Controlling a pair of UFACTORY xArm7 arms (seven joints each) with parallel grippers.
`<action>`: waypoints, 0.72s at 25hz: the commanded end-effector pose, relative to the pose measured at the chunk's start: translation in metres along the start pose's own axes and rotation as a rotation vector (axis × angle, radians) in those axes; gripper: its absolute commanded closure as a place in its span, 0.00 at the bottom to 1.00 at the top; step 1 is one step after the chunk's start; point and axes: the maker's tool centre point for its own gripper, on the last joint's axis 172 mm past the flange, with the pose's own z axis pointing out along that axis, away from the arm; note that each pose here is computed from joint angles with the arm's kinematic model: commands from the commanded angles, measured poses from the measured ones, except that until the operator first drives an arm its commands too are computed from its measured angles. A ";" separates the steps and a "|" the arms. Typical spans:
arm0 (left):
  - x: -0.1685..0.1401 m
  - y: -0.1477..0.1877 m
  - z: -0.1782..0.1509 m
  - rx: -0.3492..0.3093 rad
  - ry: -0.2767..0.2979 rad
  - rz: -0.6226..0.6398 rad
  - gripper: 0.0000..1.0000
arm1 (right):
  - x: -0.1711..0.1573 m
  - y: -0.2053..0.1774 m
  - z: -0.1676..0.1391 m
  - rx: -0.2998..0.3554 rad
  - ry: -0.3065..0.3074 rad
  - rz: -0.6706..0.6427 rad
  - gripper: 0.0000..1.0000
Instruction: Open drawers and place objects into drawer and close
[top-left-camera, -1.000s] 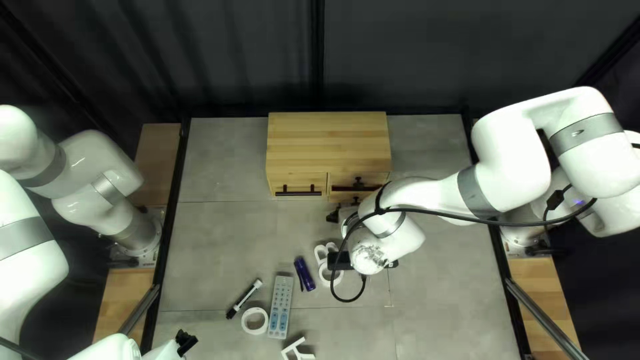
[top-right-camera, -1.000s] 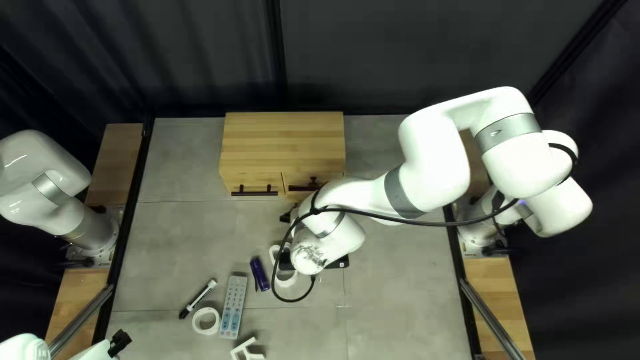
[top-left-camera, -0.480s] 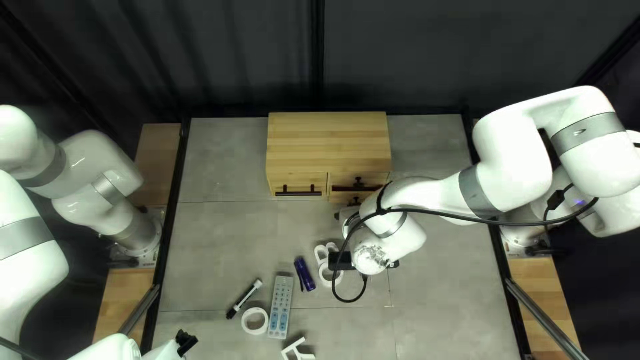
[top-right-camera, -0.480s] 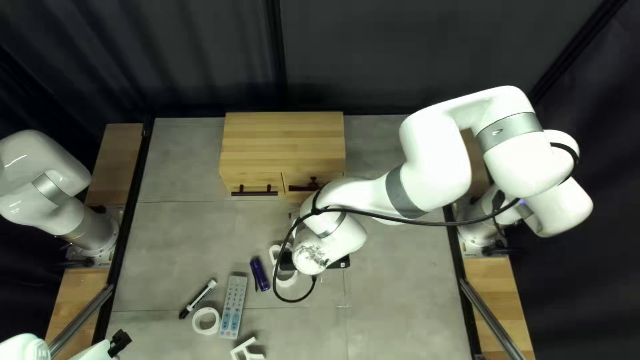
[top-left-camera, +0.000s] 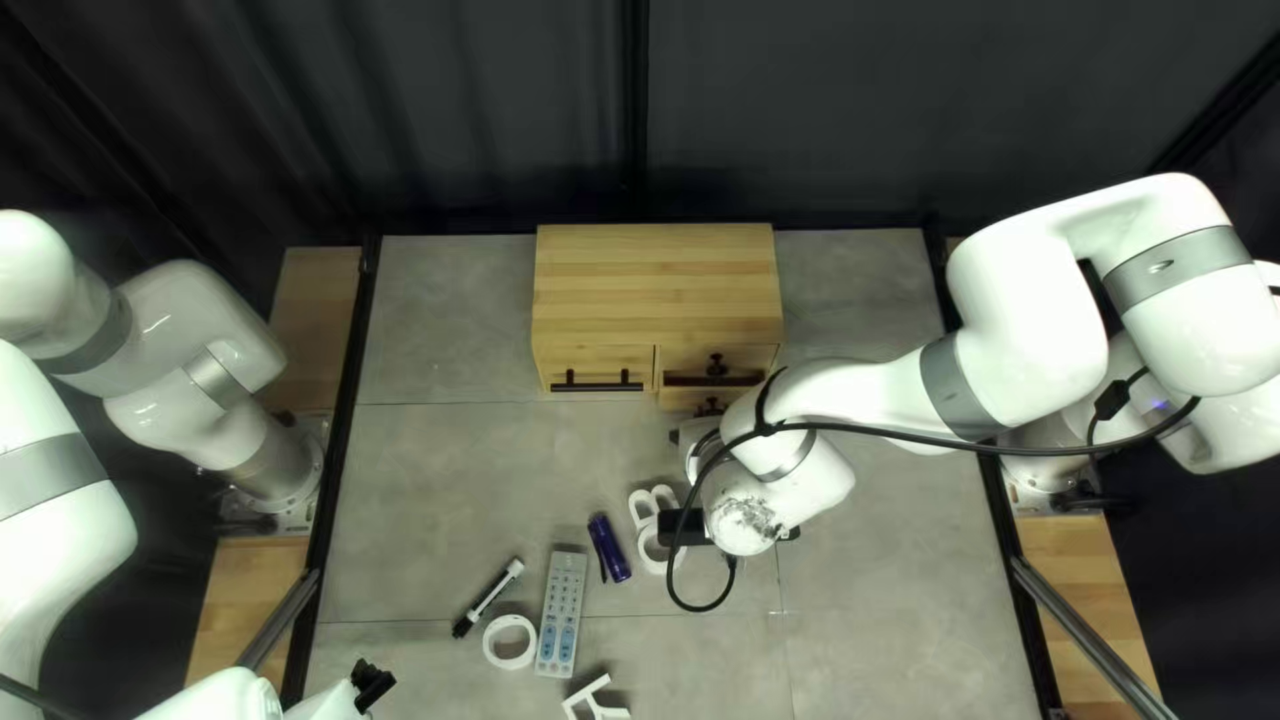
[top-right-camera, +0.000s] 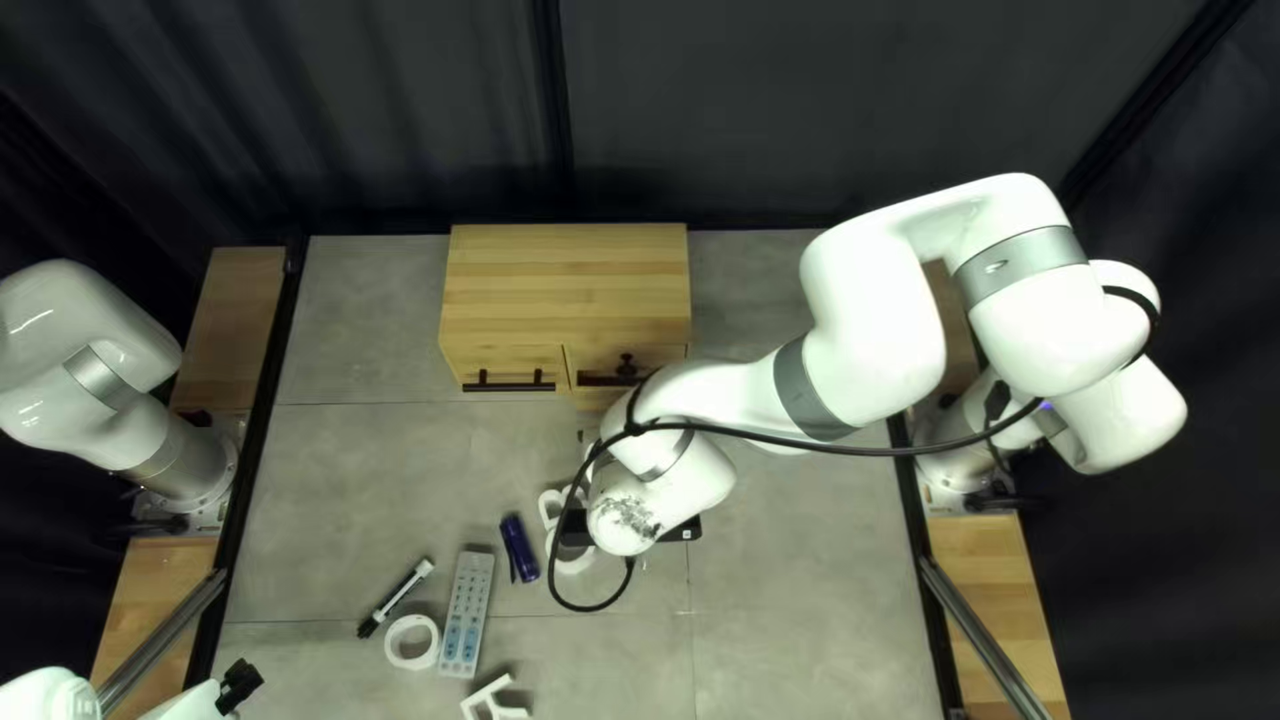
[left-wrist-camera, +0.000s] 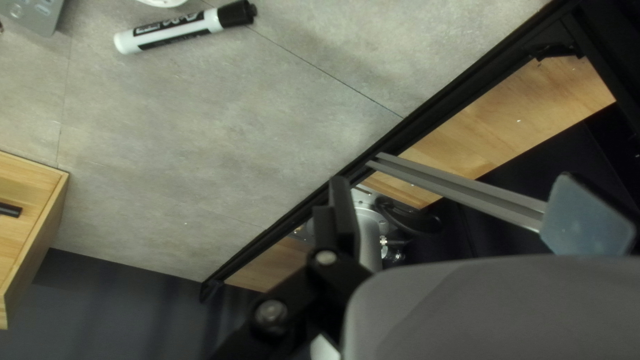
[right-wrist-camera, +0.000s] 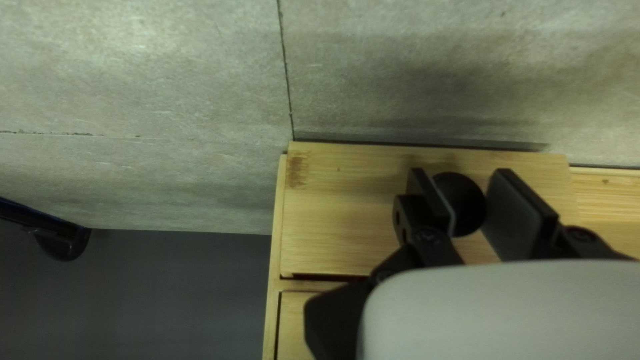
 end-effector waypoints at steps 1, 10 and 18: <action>0.000 0.000 0.000 0.000 0.000 0.000 0.00 | 0.002 0.000 -0.002 -0.002 -0.001 -0.001 0.95; 0.000 0.000 0.000 0.000 0.000 0.000 0.00 | 0.005 -0.001 -0.007 -0.004 -0.007 -0.005 0.95; 0.000 0.000 0.000 0.000 0.000 0.000 0.00 | 0.008 -0.001 -0.009 -0.005 -0.010 -0.011 0.95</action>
